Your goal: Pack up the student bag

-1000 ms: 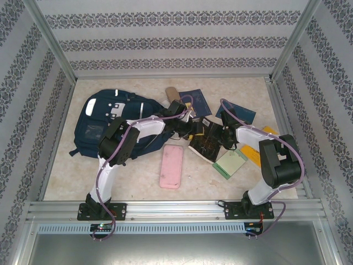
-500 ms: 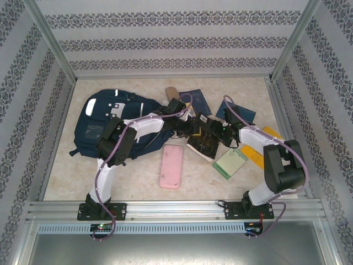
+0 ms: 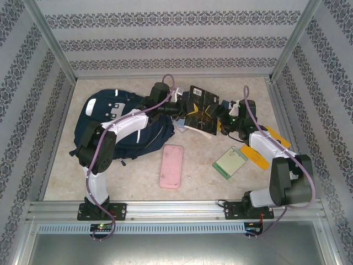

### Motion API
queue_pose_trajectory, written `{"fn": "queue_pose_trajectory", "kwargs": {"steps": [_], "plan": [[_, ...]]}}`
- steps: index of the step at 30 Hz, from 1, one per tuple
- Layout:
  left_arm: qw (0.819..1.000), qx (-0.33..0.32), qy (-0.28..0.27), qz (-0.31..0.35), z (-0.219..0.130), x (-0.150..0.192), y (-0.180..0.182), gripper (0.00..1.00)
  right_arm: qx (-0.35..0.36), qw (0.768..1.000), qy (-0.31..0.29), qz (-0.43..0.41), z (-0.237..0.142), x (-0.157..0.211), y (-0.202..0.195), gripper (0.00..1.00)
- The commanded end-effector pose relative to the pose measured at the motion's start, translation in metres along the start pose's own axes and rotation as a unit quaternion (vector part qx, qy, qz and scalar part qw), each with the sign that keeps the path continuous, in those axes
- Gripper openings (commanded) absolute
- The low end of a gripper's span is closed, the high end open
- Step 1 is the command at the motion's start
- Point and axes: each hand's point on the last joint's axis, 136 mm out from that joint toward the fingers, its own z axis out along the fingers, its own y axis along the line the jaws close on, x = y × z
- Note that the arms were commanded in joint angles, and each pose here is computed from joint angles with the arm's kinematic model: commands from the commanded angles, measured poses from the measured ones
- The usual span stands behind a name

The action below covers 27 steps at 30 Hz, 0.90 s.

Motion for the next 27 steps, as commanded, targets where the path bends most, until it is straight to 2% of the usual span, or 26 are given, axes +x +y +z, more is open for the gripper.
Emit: {"fn": "queue_pose_trajectory", "kwargs": {"steps": [1, 6, 10, 17, 24, 26, 27], "plan": [[0.995, 0.088, -0.017, 0.041, -0.019, -0.008, -0.06, 0.0, -0.099, 0.995, 0.022, 0.019, 0.003, -0.001, 0.034, 0.94], [0.991, 0.127, -0.03, 0.025, -0.024, -0.014, -0.07, 0.0, -0.152, 0.987, 0.035, 0.031, 0.004, -0.006, 0.056, 0.95], [0.99, 0.133, -0.036, 0.029, -0.029, -0.016, -0.075, 0.0, -0.179, 0.982, 0.042, 0.039, 0.005, -0.009, 0.065, 0.93], [0.996, 0.081, -0.033, 0.032, -0.039, -0.016, -0.048, 0.0, -0.201, 0.978, 0.045, 0.034, -0.001, -0.009, 0.076, 0.7], [0.998, 0.044, -0.025, 0.033, -0.046, -0.011, -0.026, 0.0, -0.2, 0.978, 0.035, 0.042, -0.007, -0.015, 0.071, 0.61], [0.998, 0.04, -0.029, 0.032, -0.05, -0.013, -0.022, 0.0, -0.202, 0.978, 0.034, 0.041, -0.01, -0.016, 0.074, 0.64], [0.998, 0.041, -0.033, 0.029, -0.052, -0.015, -0.022, 0.0, -0.201, 0.978, 0.035, 0.044, -0.01, -0.016, 0.073, 0.69]]}}
